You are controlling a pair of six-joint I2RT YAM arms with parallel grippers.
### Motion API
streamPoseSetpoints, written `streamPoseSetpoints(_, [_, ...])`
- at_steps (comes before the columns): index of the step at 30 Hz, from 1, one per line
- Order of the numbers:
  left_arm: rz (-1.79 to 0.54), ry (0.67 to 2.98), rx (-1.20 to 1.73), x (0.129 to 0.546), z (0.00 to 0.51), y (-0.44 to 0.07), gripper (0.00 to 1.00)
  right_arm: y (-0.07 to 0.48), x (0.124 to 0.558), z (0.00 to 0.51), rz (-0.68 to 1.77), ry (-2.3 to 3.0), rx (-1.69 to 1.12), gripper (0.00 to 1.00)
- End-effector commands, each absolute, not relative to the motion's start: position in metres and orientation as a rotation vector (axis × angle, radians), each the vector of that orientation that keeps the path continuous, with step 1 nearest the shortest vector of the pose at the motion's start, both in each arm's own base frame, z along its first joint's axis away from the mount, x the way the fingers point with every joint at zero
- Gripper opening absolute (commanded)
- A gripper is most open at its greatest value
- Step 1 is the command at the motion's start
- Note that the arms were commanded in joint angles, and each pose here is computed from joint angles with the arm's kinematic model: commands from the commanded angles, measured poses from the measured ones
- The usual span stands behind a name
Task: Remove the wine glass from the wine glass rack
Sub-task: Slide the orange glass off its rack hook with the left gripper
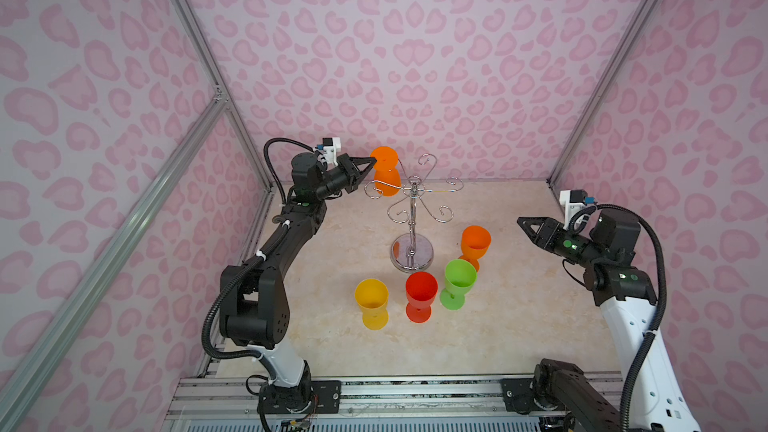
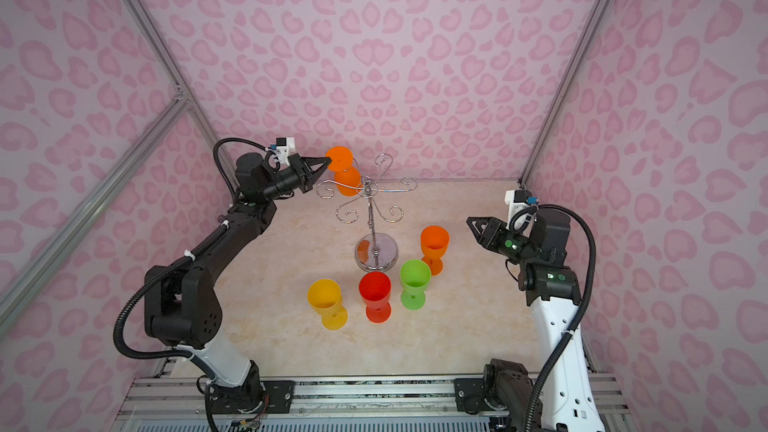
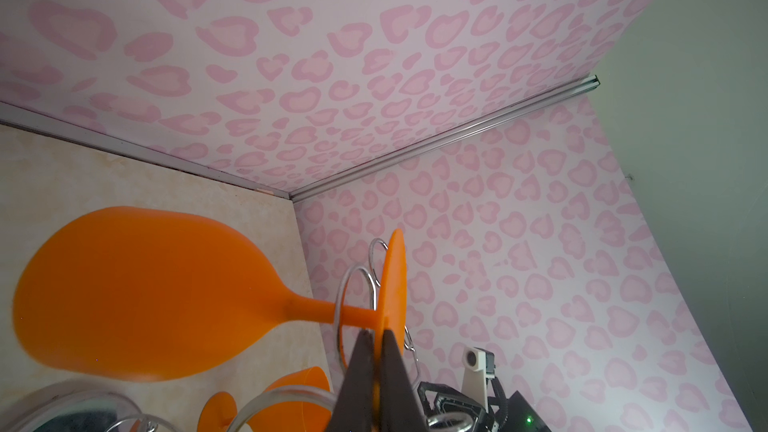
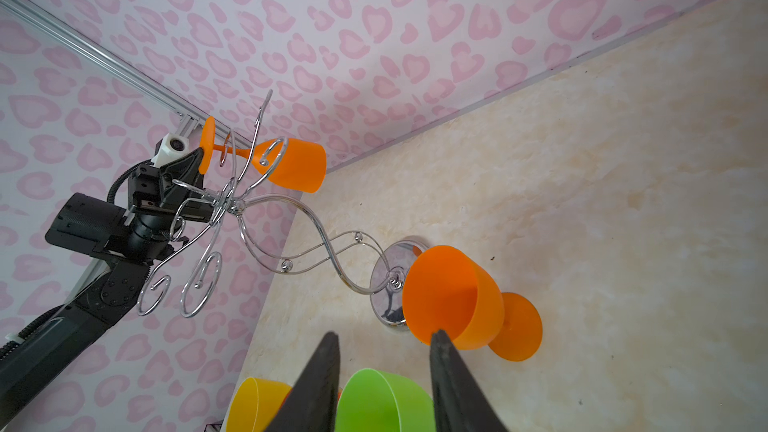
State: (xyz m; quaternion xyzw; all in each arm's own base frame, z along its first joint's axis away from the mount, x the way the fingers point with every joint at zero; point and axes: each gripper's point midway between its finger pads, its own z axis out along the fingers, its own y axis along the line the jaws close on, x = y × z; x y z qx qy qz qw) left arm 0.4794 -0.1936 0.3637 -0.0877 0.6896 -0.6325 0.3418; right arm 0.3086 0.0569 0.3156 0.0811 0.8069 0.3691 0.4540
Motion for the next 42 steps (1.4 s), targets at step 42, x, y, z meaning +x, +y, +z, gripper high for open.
streamPoseSetpoints(42, [-1.732, 1.784, -0.126, 0.458, 0.379, -0.213, 0.02, 0.059, 0.310, 0.313, 0.939, 1.978, 0.184, 0.37])
